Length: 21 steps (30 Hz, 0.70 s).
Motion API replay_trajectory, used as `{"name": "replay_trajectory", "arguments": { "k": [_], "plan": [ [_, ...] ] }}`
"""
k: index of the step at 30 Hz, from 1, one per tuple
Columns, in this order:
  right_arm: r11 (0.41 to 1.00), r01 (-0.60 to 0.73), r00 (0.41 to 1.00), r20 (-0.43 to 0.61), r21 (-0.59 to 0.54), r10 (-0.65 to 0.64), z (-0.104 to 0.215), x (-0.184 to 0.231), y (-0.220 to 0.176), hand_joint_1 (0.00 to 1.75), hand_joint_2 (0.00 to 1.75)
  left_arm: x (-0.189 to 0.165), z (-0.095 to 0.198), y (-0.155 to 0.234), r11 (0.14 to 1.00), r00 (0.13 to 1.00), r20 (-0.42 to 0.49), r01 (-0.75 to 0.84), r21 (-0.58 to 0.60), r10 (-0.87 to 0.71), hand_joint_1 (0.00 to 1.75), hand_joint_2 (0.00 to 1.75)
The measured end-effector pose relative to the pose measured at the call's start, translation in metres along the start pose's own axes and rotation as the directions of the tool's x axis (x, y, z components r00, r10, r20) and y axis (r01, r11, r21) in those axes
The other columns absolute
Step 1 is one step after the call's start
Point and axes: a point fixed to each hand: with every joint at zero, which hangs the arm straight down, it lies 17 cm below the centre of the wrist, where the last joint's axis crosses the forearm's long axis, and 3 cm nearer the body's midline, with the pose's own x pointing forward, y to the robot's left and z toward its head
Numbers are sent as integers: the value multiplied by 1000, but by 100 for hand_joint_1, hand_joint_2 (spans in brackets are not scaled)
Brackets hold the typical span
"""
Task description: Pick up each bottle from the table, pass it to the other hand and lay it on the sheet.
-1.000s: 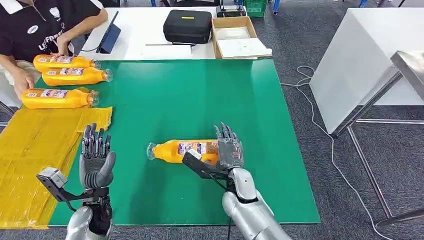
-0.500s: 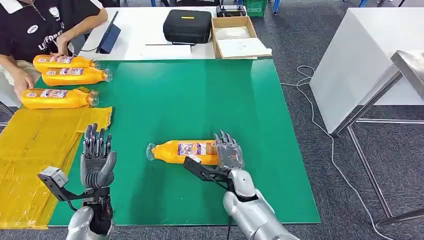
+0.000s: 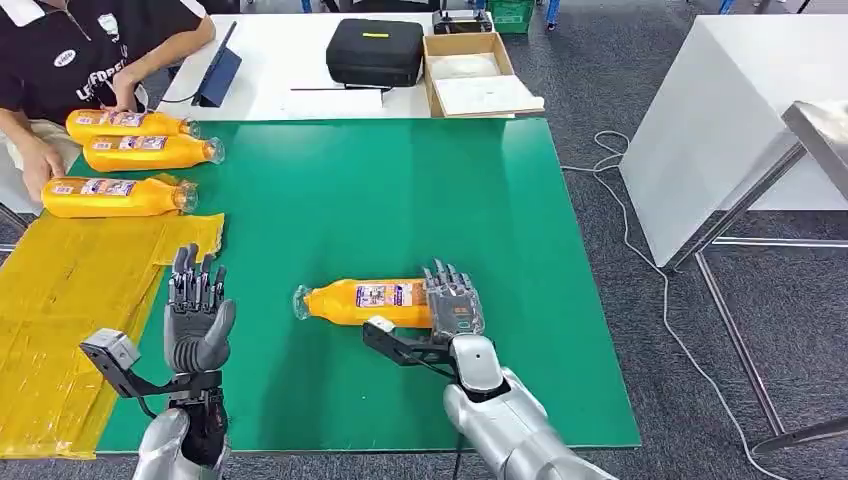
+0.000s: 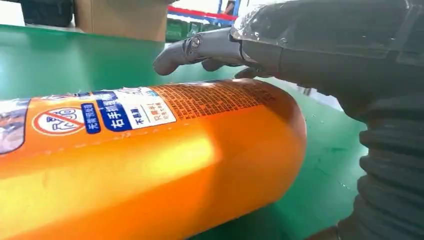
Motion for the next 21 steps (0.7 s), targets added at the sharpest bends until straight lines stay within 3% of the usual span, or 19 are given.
{"name": "replay_trajectory", "arguments": {
  "k": [7,21],
  "plan": [
    [976,-213,977,-11,-42,213,1,2,-7,0,175,-2,3,-1,1000,1000,-8,5,-1,-5,0,175],
    [937,-344,936,60,-59,347,4,23,-4,0,175,-9,17,4,1000,999,-33,10,9,-9,0,175]
  ]
}}
